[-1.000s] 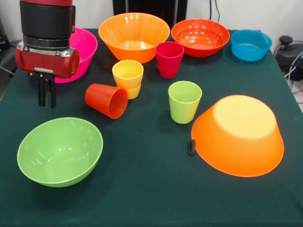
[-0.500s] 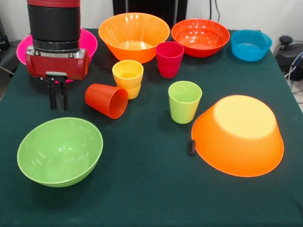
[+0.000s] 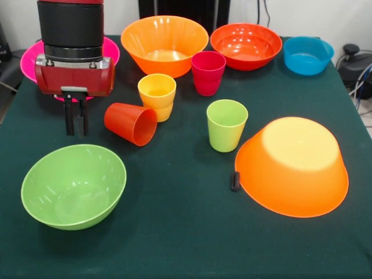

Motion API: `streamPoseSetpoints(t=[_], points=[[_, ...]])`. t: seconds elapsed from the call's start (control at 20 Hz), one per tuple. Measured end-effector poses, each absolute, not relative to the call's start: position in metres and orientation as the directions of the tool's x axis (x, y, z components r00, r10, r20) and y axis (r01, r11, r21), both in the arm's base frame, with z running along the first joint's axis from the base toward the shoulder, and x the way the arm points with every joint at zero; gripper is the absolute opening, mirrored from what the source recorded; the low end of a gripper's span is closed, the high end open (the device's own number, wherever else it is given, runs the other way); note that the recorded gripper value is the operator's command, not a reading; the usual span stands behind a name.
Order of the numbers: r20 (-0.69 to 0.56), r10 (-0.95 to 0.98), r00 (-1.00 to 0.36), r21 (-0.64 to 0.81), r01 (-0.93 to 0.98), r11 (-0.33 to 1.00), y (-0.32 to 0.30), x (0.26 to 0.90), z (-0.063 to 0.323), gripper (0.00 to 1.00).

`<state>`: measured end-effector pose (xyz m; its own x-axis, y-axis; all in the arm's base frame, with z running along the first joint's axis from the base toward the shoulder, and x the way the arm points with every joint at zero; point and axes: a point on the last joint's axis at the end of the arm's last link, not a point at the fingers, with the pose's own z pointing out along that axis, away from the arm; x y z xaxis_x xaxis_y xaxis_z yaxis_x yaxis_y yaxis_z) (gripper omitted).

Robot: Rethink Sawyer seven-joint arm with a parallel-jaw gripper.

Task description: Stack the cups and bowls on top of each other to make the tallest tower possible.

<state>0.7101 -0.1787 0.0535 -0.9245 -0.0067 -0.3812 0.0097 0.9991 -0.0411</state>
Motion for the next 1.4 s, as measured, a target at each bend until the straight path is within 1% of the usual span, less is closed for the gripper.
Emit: streamPoseSetpoints(t=[0.3,0.8,1.4], points=[[-0.389,0.002,-0.921,-0.030,0.015,0.999,-0.181,0.712,0.055,0.00],[-0.405,0.040,-0.914,-0.014,0.050,0.999,-0.204,0.711,0.060,0.00],[-0.406,0.041,-0.913,-0.011,0.049,0.999,-0.203,0.712,0.060,0.00]])
